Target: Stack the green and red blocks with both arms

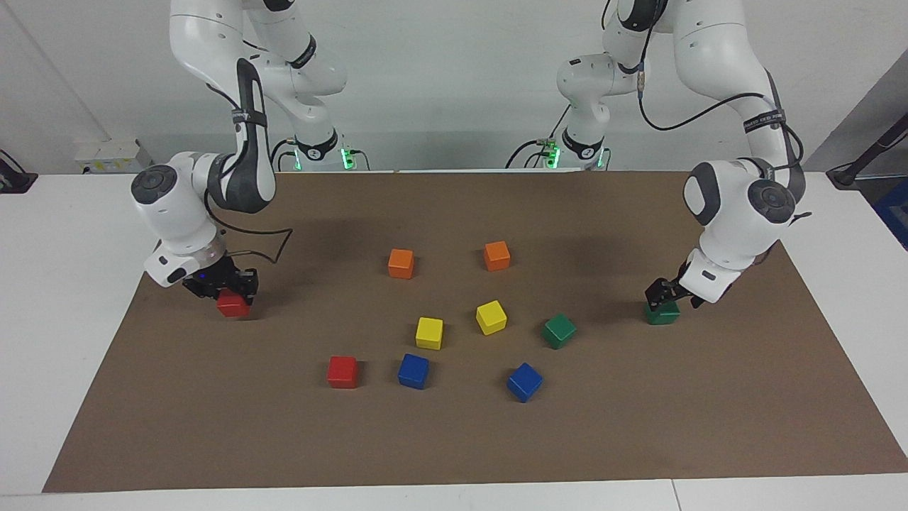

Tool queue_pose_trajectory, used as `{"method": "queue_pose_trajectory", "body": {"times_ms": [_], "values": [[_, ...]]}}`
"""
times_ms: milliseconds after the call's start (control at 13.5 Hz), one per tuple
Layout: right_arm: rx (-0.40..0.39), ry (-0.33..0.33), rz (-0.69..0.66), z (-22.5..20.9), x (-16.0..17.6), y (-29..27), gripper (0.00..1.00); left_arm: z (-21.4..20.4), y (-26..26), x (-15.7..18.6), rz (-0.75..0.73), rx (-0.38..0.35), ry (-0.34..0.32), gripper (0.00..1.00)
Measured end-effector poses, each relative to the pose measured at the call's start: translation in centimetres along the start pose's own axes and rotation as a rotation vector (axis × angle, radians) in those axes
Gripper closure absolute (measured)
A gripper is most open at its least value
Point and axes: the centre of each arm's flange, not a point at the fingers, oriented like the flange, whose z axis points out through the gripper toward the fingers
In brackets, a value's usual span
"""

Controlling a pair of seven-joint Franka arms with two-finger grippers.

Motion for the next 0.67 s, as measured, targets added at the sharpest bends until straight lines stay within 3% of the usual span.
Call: {"method": "queue_pose_trajectory", "body": {"times_ms": [296,519,667], "values": [[-0.006,-0.002,-0.006,2.3,0.2,-0.2,0.45,1.8,16.0,-0.2,-0.342,-0.013,0.010,0.00],[-0.007,0.008,-0.009,2.0,0.6,-0.4,0.44,5.2,18.7,-0.1,-0.399,0.007,0.044,0.00],[0.002,-0.018,-0.017,0.2,1.5,-0.8,0.28,6.1,18.6,-0.3,-0.391,0.009,0.052,0.00]]}}
